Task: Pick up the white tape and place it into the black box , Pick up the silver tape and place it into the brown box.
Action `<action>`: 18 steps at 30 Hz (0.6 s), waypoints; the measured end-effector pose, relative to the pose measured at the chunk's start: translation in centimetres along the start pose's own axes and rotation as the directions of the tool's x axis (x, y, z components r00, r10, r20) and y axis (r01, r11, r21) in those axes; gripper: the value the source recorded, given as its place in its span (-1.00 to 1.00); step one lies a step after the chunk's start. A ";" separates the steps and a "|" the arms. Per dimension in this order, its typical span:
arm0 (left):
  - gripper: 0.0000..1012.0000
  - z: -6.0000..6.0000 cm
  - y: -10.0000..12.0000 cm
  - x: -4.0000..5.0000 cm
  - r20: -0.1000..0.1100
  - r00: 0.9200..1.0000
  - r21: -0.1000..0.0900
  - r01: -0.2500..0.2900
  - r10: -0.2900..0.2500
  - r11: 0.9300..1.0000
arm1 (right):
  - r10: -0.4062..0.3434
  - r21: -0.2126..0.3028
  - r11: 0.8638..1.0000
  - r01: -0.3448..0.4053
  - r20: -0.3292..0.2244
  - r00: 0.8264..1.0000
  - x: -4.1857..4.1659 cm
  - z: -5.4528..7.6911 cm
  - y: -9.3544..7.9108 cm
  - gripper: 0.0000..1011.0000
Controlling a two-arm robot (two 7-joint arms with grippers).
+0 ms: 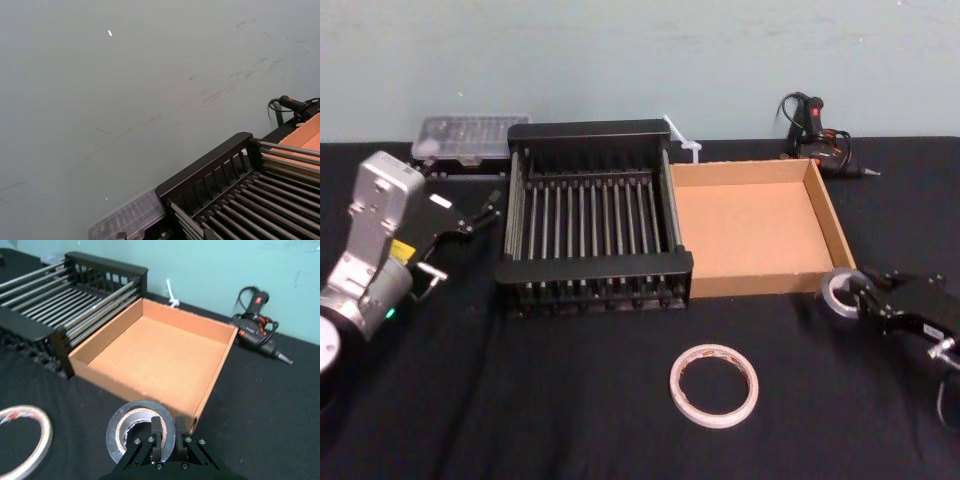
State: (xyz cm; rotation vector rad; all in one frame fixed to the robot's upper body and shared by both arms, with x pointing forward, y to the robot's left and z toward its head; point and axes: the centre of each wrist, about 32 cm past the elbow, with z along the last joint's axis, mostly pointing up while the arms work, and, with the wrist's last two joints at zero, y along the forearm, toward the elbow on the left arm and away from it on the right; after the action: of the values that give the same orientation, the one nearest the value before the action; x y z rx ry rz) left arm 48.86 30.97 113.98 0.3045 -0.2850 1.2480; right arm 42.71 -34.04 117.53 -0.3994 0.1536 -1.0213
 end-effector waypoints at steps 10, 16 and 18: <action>0.98 0.0 0.0 0.00 0.000 1.000 0.000 0.000 0.000 1.000 | -0.048 0.045 0.998 0.048 0.007 0.999 0.72 1.2 2.5 -0.66; 0.98 0.0 0.0 0.00 0.000 1.000 0.000 0.000 0.000 1.000 | -0.064 0.057 0.996 0.063 0.007 0.998 1.18 1.8 4.3 -0.66; 0.98 0.0 0.0 0.00 0.000 1.000 0.000 0.000 0.000 1.000 | -0.066 0.059 0.996 0.066 0.008 0.998 1.29 2.0 4.6 -0.66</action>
State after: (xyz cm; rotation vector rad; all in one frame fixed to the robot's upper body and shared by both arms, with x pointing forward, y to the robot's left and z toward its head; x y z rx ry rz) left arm 48.86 30.97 113.98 0.3045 -0.2850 1.2479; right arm 47.68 -32.52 117.58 -0.3579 0.1022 -1.0862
